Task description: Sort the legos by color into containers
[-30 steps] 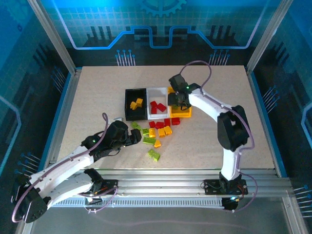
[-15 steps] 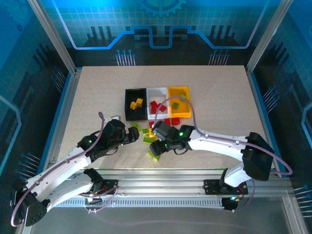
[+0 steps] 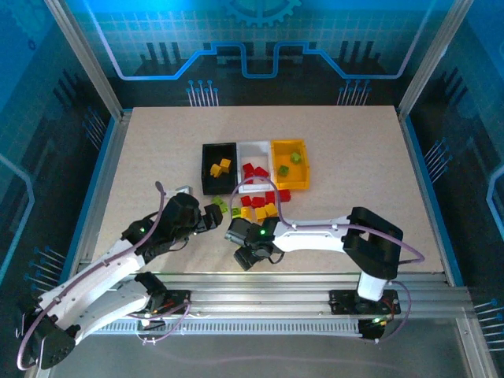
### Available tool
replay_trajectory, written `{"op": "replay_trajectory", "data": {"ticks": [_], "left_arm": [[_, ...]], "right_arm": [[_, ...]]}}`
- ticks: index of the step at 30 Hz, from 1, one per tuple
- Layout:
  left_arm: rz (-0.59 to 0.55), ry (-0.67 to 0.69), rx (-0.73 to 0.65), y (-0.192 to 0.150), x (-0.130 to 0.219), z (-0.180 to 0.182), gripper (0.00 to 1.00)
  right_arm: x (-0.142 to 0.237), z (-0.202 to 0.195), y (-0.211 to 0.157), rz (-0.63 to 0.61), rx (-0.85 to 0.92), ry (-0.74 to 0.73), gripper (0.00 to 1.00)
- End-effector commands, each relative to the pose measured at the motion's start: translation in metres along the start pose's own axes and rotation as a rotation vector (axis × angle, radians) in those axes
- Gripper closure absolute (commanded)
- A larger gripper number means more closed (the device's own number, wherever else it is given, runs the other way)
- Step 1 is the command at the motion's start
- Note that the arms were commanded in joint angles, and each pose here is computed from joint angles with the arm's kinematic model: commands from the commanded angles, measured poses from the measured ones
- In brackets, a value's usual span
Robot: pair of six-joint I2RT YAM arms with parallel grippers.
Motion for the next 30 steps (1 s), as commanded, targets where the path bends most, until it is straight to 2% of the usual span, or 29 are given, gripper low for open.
{"op": "replay_trajectory", "data": {"ticks": [1,6,11,18,21,25,30], "left_arm": [[-0.006,0.02,-0.014,0.001,0.002,0.007,0.01],[-0.007,0.023,-0.012,0.001,0.002,0.008,0.01],[-0.007,0.017,-0.007,0.001,0.002,0.007,0.01],[-0.005,0.005,-0.002,0.002,0.001,0.004,0.01],[0.0,-0.004,-0.009,0.002,0.001,0.002,0.01],[0.016,-0.004,-0.018,0.0,-0.004,0.0,0.01],[0.048,-0.011,-0.026,-0.003,-0.009,-0.004,0.01]], "right_arm": [[-0.002,-0.001,0.008,-0.009,0.012,-0.03,0.27],[-0.006,0.003,0.005,0.008,0.019,-0.012,0.37],[0.001,0.002,0.002,-0.006,0.021,-0.008,0.55],[0.031,-0.014,0.002,-0.074,-0.019,-0.033,0.62],[0.056,-0.044,0.007,-0.142,-0.091,-0.073,0.62],[0.085,-0.117,0.023,-0.228,-0.288,-0.159,0.62],[0.092,-0.2,0.054,-0.279,-0.483,-0.275,0.62]]}}
Point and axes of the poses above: each hand's point on the last joint's axis, 136 mm out from that joint toward the fingers, its own x axis back along the fingers, its own z axis along the line the jaws close on, y = z × x, the point moved 5 cm from there along x, back along the fingers, and after that the axes turned 12 degrees about x, right-handed, at the moved point
